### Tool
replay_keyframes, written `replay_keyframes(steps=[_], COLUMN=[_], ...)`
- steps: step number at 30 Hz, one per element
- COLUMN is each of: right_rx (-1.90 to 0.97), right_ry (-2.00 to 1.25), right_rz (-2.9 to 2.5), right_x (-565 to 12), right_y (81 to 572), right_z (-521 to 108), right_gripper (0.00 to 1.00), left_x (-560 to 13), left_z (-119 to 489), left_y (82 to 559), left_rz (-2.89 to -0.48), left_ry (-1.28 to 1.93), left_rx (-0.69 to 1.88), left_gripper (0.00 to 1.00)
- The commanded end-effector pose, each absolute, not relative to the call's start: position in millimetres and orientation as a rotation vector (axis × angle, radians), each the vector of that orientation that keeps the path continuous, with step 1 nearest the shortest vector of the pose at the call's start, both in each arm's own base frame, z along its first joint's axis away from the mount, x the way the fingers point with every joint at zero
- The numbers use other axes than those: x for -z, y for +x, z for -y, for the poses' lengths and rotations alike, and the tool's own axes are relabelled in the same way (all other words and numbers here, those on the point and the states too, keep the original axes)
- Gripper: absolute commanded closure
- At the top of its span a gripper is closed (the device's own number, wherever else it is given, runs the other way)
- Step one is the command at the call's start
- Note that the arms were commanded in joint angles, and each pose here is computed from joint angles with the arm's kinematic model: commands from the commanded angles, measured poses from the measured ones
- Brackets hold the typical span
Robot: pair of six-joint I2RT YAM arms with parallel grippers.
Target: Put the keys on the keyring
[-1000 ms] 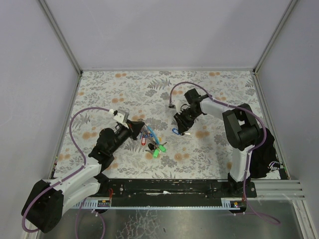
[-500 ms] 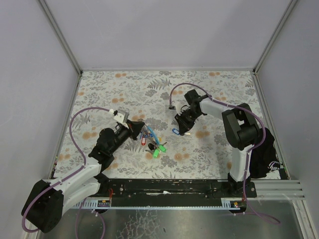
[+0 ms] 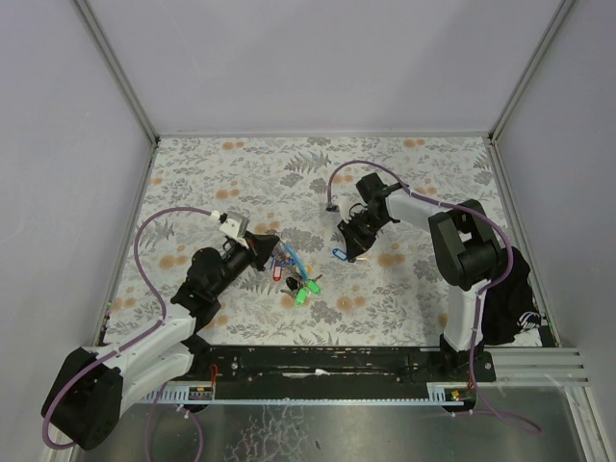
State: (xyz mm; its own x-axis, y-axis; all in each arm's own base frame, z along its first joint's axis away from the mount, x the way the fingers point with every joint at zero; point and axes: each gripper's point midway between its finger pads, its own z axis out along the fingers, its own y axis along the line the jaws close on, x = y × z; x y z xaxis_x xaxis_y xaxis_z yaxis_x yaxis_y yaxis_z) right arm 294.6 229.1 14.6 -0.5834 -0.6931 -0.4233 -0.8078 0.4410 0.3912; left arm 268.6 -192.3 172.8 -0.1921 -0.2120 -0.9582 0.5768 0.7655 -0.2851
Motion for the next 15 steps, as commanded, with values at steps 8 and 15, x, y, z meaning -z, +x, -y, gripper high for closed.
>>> replay_keyframes(steps=[8,15], right_rx=[-0.814,-0.796], right_ry=[-1.277,-1.284], right_rz=[-2.425,-2.274], right_x=[-37.6,-77.2], right_y=[301.9,301.8], right_z=[-230.3,-232.8], right_gripper=[1.00,1.00], left_x=[-202.5,-203.1], left_z=[198.9,217.3], left_y=[267.7,250.9], left_rz=[-1.518,-1.474], left_ry=[0.315,0.459], left_rx=[0.767,0.858], left_gripper=[1.00,1.00])
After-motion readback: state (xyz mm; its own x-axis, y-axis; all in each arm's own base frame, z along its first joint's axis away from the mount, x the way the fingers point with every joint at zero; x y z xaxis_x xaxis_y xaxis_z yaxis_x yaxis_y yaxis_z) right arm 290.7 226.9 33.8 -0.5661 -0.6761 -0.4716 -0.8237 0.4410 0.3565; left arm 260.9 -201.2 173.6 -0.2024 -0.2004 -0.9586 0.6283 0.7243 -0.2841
